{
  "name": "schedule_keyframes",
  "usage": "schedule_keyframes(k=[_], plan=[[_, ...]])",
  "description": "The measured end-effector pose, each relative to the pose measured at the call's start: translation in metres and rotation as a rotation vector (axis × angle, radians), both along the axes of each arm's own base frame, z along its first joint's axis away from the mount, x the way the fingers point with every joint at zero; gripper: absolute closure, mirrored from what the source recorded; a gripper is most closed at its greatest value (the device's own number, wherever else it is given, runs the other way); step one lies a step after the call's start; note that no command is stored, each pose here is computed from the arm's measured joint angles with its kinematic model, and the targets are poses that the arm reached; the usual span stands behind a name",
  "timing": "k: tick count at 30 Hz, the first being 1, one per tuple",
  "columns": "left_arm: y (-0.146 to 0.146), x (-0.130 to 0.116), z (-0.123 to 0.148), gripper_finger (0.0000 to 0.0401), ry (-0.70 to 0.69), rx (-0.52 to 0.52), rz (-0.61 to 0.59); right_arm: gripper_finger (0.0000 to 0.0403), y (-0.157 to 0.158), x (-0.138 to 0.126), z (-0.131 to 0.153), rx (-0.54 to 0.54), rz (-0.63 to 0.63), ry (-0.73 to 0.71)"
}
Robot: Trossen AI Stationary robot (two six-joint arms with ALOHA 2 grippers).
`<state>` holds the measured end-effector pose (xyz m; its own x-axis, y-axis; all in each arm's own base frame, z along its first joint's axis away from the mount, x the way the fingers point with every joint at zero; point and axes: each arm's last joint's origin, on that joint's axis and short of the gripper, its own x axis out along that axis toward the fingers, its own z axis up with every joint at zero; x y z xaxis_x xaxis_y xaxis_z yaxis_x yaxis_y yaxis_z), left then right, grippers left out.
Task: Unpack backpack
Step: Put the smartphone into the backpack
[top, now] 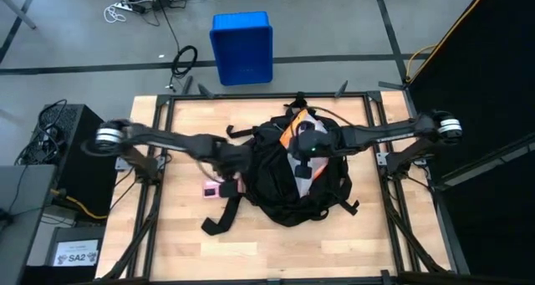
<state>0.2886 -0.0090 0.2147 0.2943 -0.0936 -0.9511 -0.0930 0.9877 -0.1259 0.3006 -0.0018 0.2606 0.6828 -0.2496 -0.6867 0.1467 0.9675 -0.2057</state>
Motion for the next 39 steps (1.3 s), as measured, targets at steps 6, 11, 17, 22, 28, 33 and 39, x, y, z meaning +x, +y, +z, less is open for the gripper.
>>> schedule_keyframes(k=[6,11,17,22,28,33,39], plan=[[-0.023,-0.045,0.052,0.0165,-0.302,0.102,0.066,0.0392,0.01,0.012,0.017,0.055,0.092,-0.219],[-0.034,-0.096,0.036,0.0165,-0.538,0.117,0.204,0.0382,0.03,0.036,0.008,0.025,0.236,-0.322],[-0.025,-0.134,-0.015,0.0165,-0.588,-0.002,0.505,0.0362,0.044,0.071,-0.04,-0.022,0.299,-0.323],[-0.021,-0.148,-0.046,0.0175,-0.464,-0.027,0.646,0.0344,0.036,0.094,-0.087,-0.033,0.274,-0.315],[-0.024,-0.15,-0.055,0.0192,-0.378,-0.08,0.626,0.0333,0.038,0.11,-0.108,0.02,0.34,-0.282],[-0.027,-0.149,-0.058,0.0204,-0.359,-0.072,0.609,0.0334,0.039,0.101,-0.131,0.041,0.33,-0.045],[-0.028,-0.146,-0.059,0.0208,-0.367,-0.071,0.598,0.0339,0.029,0.08,-0.141,0.061,0.178,0.219]])
